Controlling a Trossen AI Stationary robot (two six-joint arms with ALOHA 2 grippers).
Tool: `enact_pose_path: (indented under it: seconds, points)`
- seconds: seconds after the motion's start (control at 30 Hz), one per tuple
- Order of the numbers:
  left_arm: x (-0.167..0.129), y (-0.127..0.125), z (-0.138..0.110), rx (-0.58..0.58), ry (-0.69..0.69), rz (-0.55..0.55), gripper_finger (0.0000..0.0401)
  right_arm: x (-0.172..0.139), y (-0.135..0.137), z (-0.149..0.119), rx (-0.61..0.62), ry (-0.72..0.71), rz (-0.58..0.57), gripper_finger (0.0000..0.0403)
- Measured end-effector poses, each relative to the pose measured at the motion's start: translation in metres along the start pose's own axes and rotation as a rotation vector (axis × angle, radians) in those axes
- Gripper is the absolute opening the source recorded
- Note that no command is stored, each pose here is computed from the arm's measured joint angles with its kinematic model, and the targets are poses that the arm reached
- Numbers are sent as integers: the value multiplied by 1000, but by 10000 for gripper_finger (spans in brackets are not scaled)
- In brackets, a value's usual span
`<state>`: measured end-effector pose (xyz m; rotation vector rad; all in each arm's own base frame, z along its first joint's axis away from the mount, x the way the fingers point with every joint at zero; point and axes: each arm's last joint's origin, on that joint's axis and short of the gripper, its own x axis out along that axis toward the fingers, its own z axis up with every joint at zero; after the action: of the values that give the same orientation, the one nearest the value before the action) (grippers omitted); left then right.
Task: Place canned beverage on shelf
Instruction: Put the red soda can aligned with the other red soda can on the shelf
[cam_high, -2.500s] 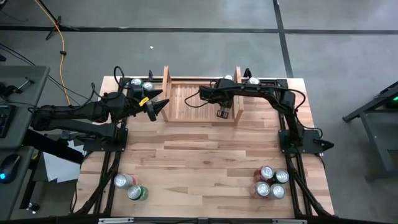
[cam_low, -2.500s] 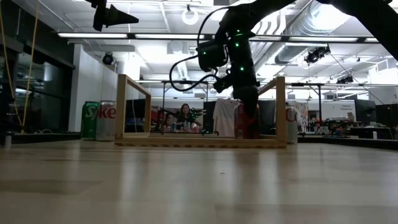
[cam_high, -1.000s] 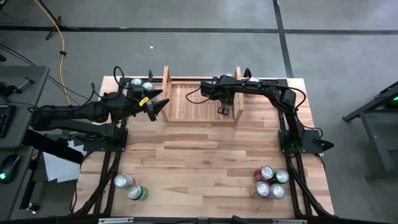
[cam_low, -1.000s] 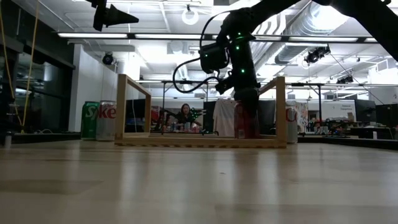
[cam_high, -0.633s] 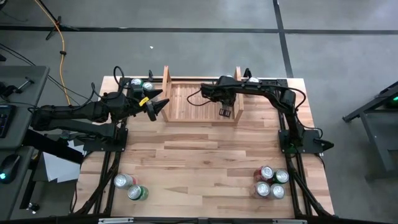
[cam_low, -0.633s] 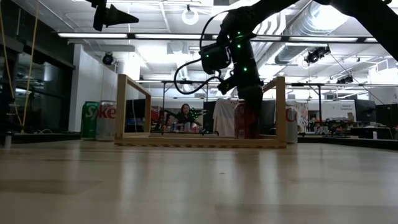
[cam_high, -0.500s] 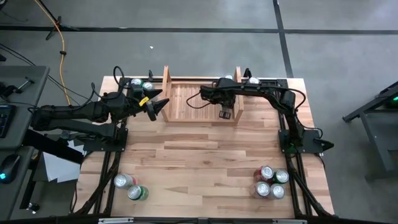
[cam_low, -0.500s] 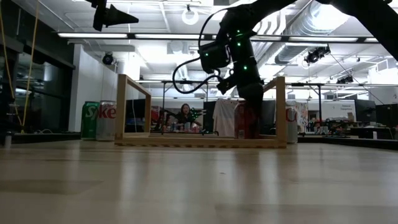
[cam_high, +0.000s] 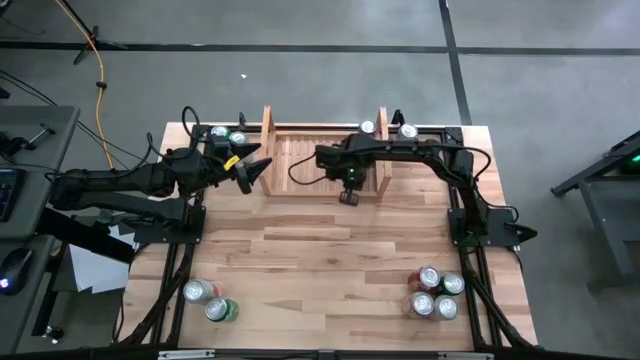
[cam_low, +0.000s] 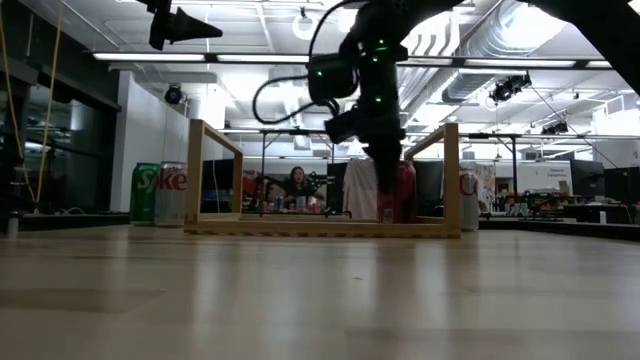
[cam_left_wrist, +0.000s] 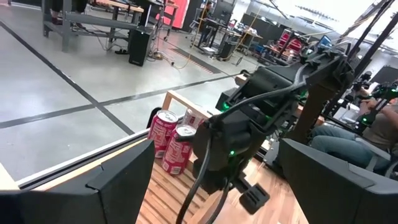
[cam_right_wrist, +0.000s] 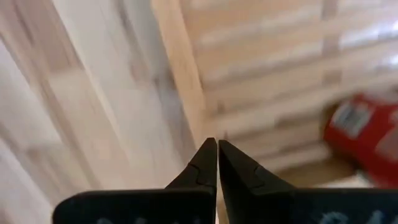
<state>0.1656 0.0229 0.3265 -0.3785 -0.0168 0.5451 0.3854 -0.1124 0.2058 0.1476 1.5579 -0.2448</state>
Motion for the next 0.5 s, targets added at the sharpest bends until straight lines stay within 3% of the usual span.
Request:
enact_pose_path:
  seconds: [0.1, 0.3, 0.5]
  points:
    - [0, 0, 0, -6, -1, 2, 335, -6, -2, 9, 5, -84, -48, 0]
    - [0, 0, 0, -4, -5, 8, 335, -22, -25, 19, -28, -158, -304, 0]
    - [0, 0, 1, -4, -11, 8, 335, -19, -52, 11, -2, -86, -321, 0]
